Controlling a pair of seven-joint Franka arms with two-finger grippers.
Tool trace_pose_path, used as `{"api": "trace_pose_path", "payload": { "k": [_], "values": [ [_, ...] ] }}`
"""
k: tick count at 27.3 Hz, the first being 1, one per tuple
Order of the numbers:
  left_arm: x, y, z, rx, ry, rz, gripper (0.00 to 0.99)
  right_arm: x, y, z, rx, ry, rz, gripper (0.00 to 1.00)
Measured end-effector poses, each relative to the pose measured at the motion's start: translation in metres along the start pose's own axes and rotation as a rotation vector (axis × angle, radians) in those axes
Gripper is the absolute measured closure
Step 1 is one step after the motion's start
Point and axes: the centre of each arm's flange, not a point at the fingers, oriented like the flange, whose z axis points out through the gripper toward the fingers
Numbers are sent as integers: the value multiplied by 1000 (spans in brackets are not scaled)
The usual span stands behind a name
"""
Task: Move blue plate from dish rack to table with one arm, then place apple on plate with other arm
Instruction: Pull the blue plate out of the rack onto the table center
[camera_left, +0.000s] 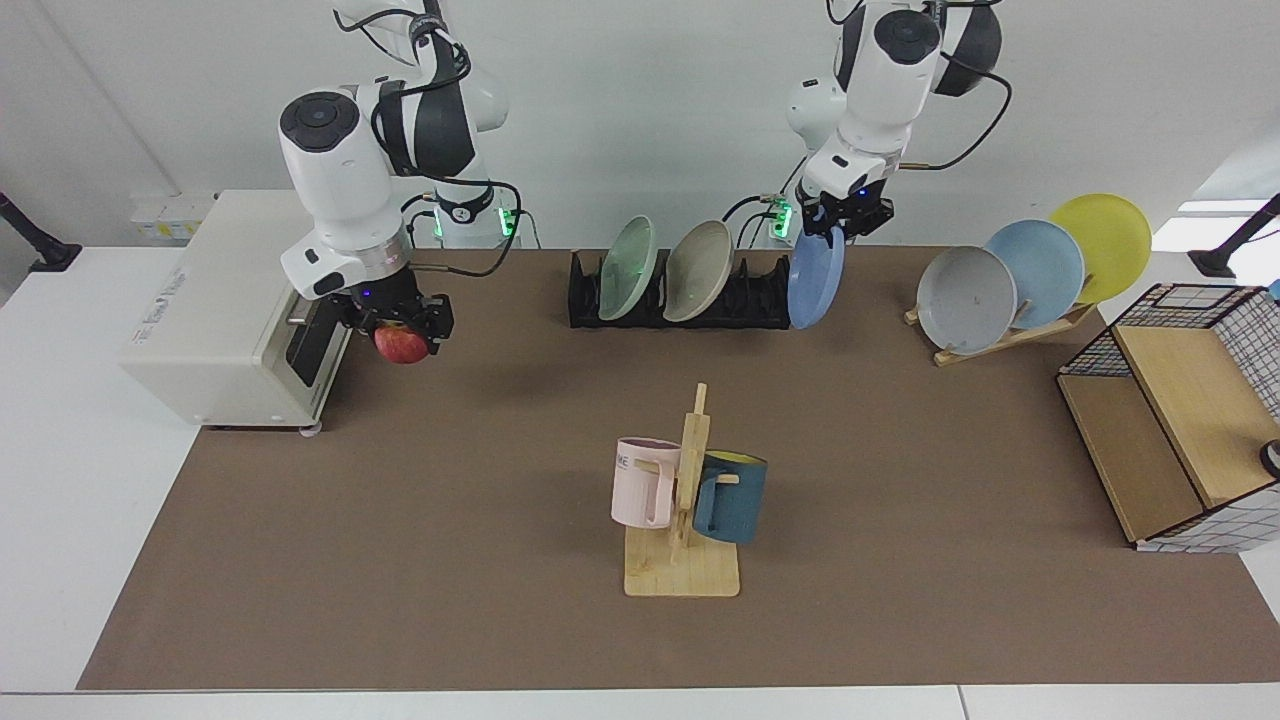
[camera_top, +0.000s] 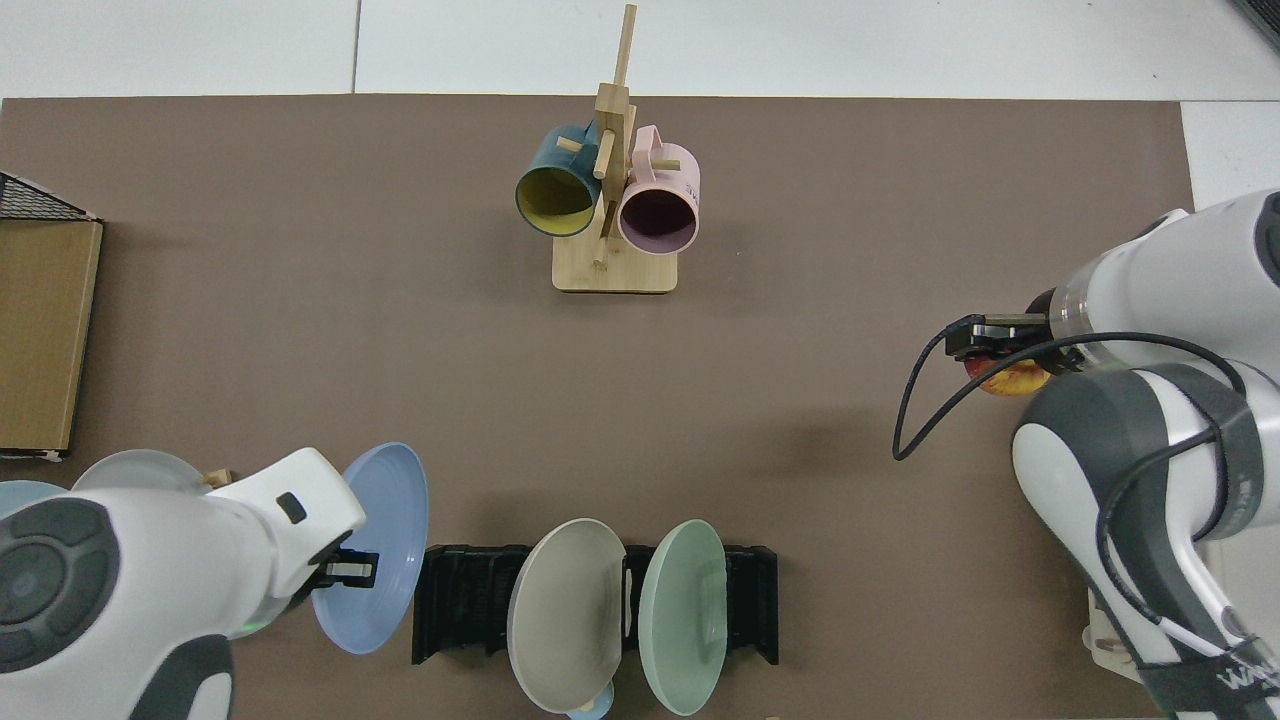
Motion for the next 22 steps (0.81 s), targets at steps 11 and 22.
{"api": "trace_pose_path", "payload": {
  "k": [11,22],
  "values": [
    [51,-75,-14,-199,5,-86,872,0,0,0,0,0,-1,225],
    [79,-115,23,-454,-9,-52,872,-1,-5,0,2,0,-5,225]
  ]
}}
